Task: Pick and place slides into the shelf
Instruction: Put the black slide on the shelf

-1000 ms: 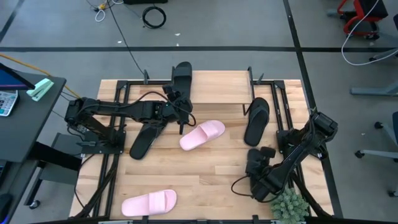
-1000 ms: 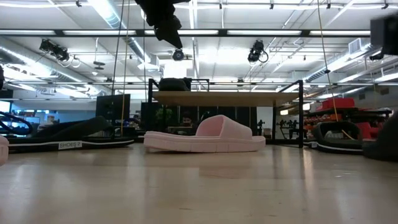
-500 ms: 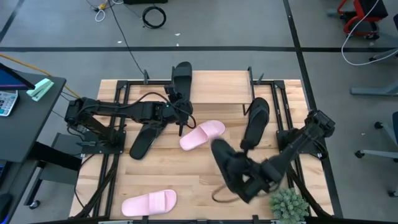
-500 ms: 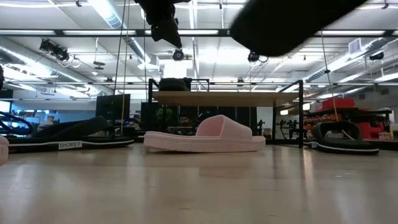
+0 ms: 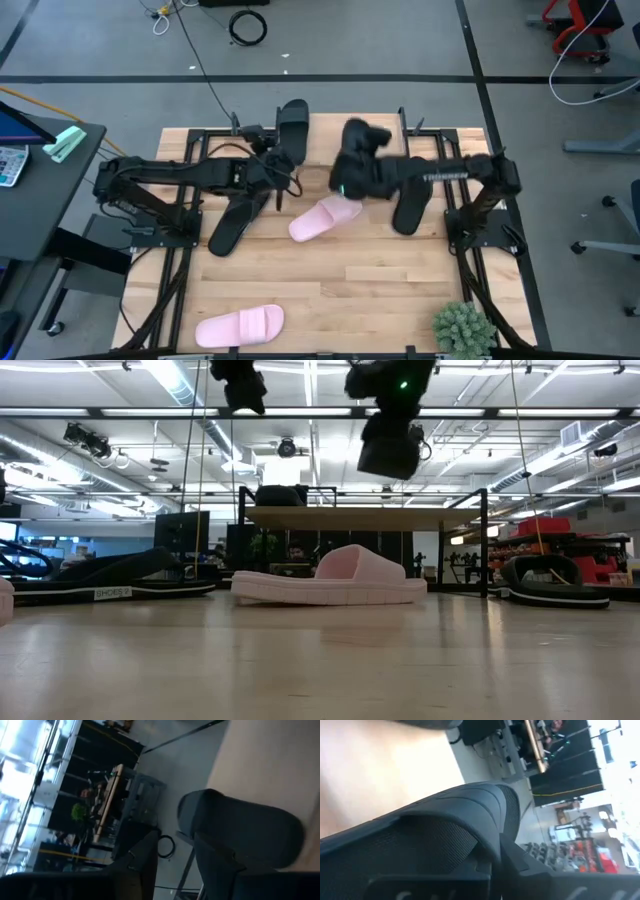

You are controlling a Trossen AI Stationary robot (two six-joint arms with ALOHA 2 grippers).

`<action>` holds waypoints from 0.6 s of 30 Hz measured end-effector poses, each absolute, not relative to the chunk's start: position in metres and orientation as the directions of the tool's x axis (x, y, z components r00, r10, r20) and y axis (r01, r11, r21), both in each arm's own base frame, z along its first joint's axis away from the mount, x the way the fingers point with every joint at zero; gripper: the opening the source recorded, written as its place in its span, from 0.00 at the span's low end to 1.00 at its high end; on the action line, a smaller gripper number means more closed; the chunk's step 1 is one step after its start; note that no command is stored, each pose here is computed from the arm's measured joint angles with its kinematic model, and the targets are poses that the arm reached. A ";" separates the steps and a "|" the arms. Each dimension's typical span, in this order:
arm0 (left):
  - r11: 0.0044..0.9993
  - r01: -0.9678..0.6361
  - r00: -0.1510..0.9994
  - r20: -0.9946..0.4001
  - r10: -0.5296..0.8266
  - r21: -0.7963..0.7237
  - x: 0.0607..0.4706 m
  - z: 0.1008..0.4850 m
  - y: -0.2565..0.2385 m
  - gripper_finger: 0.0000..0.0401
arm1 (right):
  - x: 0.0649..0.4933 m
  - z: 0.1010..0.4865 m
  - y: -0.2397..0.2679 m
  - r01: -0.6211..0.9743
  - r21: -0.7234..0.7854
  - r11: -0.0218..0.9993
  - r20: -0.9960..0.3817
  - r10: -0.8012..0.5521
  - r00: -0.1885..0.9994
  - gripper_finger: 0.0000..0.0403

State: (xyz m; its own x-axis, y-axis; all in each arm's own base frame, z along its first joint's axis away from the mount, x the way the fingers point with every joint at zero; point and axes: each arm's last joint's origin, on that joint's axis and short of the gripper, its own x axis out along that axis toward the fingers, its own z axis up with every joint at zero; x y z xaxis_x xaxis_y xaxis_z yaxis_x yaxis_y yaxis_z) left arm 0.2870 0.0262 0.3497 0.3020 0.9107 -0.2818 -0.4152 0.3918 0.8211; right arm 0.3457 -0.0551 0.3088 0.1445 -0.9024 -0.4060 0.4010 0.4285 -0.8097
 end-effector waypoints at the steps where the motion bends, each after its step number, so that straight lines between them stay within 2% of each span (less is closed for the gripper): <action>1: 0.388 -0.431 0.298 -0.278 0.913 0.815 0.284 0.353 0.028 0.33 | 0.349 0.311 -0.068 0.401 -0.802 0.443 -0.416 -0.896 0.157 0.02; 4: 0.378 -0.462 0.291 -0.266 0.919 0.803 0.276 0.361 0.033 0.33 | 0.359 0.318 -0.101 0.403 -0.737 0.543 -0.460 -0.839 0.290 0.02; 6: 0.376 -0.464 0.283 -0.268 0.921 0.802 0.266 0.367 0.036 0.33 | 0.365 0.326 -0.117 0.419 -0.718 0.556 -0.425 -0.826 0.370 0.02; 11: 0.370 -0.516 0.278 -0.258 0.925 0.773 0.254 0.376 0.039 0.32 | 0.364 0.337 -0.141 0.466 -0.735 0.493 -0.337 -0.862 0.379 0.02; 15: 0.372 -0.535 0.279 -0.257 0.925 0.758 0.246 0.381 0.038 0.30 | 0.364 0.331 -0.156 0.456 -0.697 0.554 -0.373 -0.823 0.429 0.02; 18: 0.374 -0.540 0.280 -0.259 0.925 0.754 0.245 0.381 0.038 0.29 | 0.371 0.319 -0.165 0.462 -0.694 0.552 -0.376 -0.825 0.421 0.02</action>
